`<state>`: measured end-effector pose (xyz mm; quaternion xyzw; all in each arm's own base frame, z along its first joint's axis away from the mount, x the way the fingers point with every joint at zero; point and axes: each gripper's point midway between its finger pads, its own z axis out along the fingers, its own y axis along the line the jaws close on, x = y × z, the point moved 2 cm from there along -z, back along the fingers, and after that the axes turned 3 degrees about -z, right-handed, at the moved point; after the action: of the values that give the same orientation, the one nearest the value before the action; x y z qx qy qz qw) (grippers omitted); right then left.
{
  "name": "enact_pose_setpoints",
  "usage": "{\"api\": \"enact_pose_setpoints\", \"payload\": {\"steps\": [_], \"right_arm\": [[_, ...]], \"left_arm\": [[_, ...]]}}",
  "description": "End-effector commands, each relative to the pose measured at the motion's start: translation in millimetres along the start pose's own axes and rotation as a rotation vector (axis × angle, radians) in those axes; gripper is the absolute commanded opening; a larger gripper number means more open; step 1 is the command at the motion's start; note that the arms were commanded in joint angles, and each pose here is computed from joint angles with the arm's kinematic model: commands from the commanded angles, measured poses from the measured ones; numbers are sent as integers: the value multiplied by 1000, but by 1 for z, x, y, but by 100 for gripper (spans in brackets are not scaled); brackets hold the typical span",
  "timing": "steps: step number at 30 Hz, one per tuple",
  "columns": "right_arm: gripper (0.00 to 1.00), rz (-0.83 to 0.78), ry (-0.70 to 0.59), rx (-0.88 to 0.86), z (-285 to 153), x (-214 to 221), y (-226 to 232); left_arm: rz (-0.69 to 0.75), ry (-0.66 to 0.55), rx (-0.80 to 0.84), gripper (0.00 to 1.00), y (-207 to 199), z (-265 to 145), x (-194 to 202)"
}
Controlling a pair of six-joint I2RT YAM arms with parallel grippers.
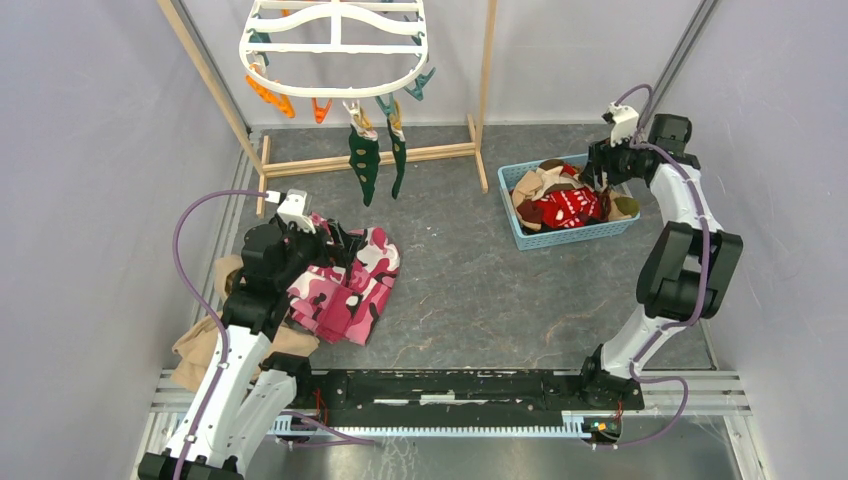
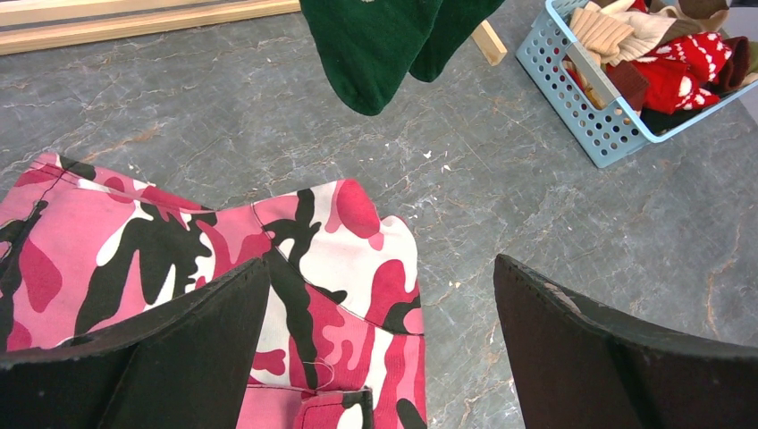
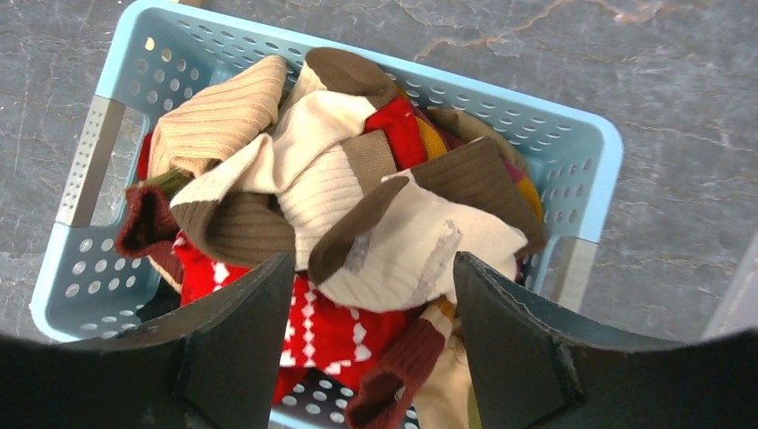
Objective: Clip the socks to the hanger
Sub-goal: Pick up the sock from the bin.
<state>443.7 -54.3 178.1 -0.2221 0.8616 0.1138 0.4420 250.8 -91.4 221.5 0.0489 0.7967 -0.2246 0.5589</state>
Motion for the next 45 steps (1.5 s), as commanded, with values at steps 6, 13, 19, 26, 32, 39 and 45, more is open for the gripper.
{"api": "enact_pose_setpoints", "payload": {"steps": [6,13,19,26,32,39,45], "right_arm": [[53,23,54,64,26,4,-15],[16,-38,-90,202,-17,-44,-28],[8,-70,-268,233,-64,-95,-28],[6,-129,-385,204,-94,-129,-15],[6,-174,-433,224,-113,-149,-12],[6,-226,-503,295,-142,-180,-15],[5,-262,-583,319,-170,-217,-11]], "left_arm": [[8,-28,-12,100,3,1,-6],[8,-22,-17,100,4,2,-5],[7,-18,-19,100,4,2,-4],[8,-17,-21,100,5,2,-3],[8,-18,-21,100,5,2,-4],[7,-16,-20,100,4,3,-4],[8,-19,-23,100,5,2,-4]]}}
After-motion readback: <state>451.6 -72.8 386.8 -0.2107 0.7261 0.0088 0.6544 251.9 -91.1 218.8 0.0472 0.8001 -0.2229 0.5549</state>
